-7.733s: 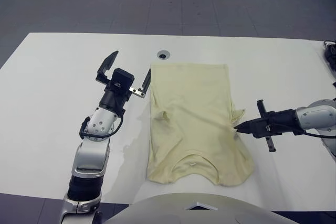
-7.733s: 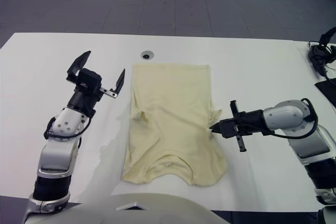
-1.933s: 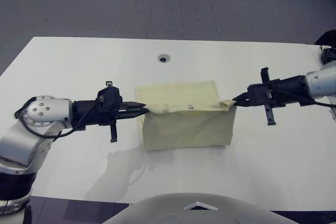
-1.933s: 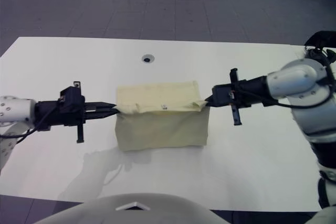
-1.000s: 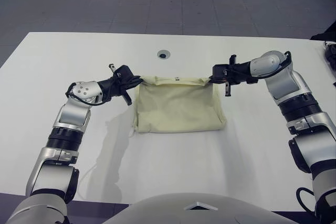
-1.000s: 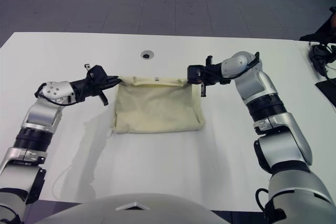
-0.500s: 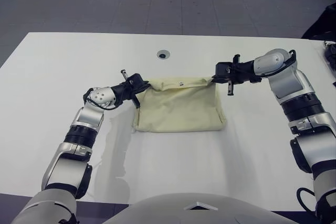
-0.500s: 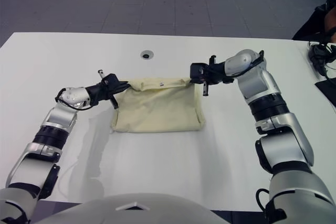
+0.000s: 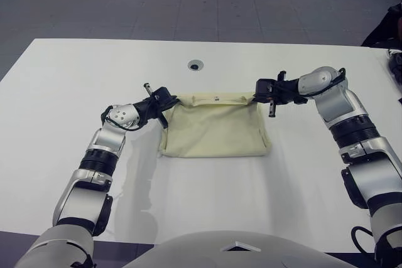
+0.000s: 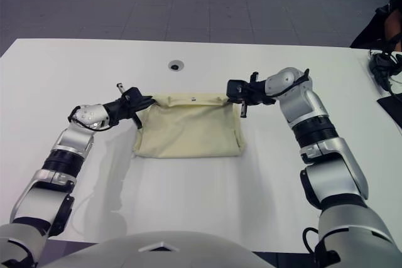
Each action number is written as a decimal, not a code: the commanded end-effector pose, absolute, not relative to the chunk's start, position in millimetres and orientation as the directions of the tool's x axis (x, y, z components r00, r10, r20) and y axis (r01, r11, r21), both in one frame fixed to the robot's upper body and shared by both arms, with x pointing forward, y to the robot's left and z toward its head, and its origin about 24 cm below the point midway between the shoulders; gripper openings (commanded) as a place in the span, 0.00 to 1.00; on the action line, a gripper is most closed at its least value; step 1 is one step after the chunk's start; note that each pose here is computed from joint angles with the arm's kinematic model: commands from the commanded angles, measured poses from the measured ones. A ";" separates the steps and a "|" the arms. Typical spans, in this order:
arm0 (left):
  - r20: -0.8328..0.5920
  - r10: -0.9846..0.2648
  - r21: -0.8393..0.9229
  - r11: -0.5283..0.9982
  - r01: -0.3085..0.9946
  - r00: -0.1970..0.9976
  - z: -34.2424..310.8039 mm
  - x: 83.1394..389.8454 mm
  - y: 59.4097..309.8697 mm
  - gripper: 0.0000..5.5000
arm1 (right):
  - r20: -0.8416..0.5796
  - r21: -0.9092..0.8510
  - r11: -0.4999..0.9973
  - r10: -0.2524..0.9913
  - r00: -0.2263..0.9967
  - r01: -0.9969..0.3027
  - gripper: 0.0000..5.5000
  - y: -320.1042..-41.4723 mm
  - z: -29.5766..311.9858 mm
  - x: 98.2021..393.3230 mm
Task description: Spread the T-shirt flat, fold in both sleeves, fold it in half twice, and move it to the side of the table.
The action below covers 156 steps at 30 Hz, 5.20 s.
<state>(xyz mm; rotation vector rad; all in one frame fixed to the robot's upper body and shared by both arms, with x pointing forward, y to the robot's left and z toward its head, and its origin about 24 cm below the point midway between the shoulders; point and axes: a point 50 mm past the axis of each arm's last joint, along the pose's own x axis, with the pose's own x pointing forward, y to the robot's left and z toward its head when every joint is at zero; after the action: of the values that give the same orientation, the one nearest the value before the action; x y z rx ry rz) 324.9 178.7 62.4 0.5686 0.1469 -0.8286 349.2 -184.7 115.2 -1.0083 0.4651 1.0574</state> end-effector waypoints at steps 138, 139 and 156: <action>-0.180 -0.752 0.655 0.389 0.648 0.634 106.1 224.5 166.4 0.98 | -0.136 -0.426 0.617 0.679 0.721 -0.662 0.98 -171.0 159.2 293.0; -0.230 -0.750 0.683 0.330 0.652 0.620 104.7 221.0 166.7 0.98 | -0.186 -0.458 0.581 0.677 0.712 -0.672 0.98 -179.7 153.6 280.9; -0.611 -0.779 0.487 -0.228 0.843 0.143 58.7 144.8 133.0 0.98 | -0.331 -0.432 0.585 0.605 0.724 -0.687 0.98 -213.9 120.8 211.5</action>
<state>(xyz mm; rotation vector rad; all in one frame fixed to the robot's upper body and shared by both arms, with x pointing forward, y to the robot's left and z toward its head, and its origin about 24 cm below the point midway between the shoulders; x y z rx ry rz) 145.2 127.1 67.1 0.9429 0.0128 -1.4827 211.1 -215.9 121.5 -0.5741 0.1584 0.7629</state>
